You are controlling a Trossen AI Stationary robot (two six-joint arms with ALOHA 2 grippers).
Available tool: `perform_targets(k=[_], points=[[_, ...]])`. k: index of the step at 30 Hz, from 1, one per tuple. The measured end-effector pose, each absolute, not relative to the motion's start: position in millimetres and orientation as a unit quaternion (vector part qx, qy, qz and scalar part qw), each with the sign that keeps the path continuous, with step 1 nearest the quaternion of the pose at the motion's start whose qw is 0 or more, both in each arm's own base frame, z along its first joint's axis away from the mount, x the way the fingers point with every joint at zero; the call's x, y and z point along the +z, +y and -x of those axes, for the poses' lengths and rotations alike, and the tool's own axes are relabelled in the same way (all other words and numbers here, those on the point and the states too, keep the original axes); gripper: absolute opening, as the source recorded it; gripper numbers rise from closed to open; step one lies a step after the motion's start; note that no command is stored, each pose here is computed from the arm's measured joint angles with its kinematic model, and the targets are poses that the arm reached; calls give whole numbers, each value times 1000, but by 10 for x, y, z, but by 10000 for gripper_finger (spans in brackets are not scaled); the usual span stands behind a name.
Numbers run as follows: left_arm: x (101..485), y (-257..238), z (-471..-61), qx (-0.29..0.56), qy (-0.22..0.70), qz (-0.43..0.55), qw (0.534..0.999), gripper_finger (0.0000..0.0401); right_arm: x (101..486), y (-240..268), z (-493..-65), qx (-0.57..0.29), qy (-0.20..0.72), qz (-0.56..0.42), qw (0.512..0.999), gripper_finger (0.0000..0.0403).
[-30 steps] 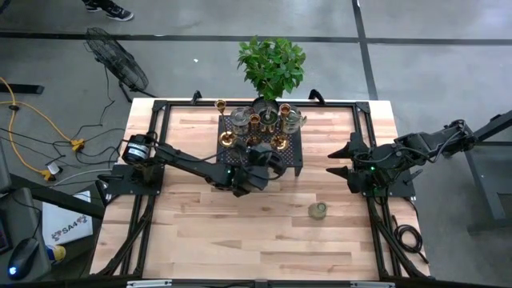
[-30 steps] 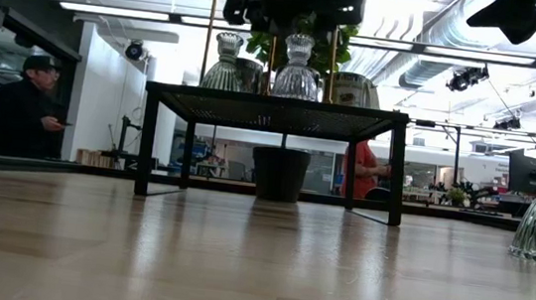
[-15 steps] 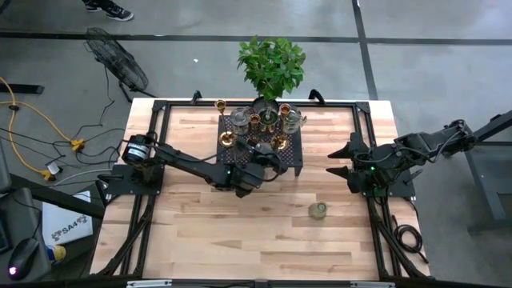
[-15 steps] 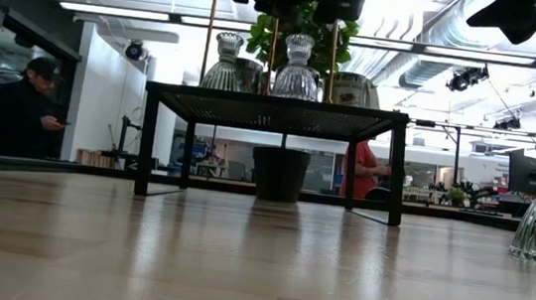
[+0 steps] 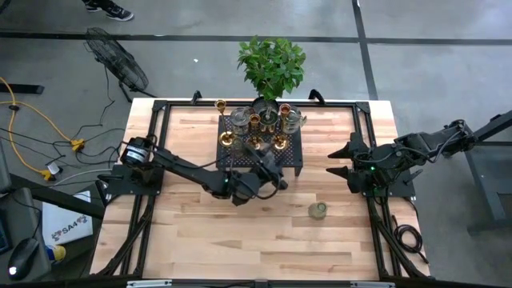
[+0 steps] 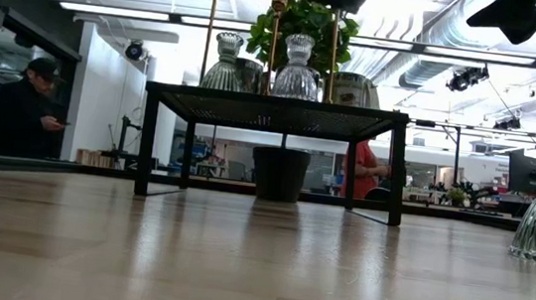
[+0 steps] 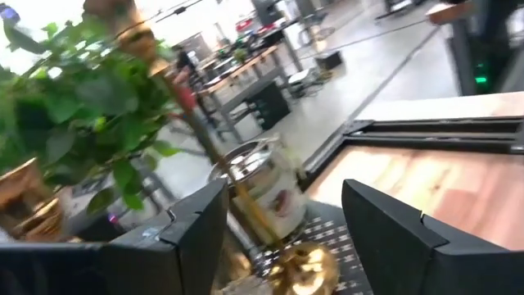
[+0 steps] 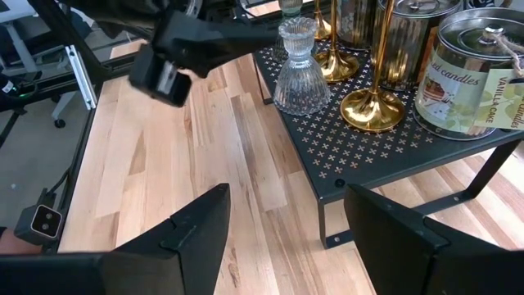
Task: Pick & Place candle stick holders
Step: Put the transparent candle holder on the shelf aligned with the green candle holder
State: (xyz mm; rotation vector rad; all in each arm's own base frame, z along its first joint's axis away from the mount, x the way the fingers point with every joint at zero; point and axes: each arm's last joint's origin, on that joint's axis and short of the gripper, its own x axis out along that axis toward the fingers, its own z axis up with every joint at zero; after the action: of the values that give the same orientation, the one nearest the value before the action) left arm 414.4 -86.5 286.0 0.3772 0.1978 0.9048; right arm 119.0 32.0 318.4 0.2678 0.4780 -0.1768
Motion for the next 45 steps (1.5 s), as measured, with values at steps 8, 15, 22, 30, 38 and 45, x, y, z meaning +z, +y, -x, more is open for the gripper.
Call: perform_targets(k=[8, 15, 22, 30, 38, 45], points=[[2837, -947, -4185, 319, 85, -200, 922, 154, 3184, 320, -1190, -87, 236, -132, 959, 233], [2735, -996, -4206, 217, 107, -194, 951, 47, 3184, 320, -1191, -87, 236, -132, 959, 233], [2393, -998, -4103, 218, 155, -131, 954, 7, 3184, 320, -1190, -87, 236, -132, 959, 233], [2036, -1008, -3904, 236, 127, -129, 955, 1, 3185, 320, -1190, -87, 235, -132, 959, 233], [1943, -939, -3802, 310, 100, -117, 938, 0, 3184, 320, -1190, -87, 236, -132, 959, 233], [1948, -927, -3797, 327, 98, -116, 933, 0, 3184, 320, -1190, -87, 236, -132, 959, 233]])
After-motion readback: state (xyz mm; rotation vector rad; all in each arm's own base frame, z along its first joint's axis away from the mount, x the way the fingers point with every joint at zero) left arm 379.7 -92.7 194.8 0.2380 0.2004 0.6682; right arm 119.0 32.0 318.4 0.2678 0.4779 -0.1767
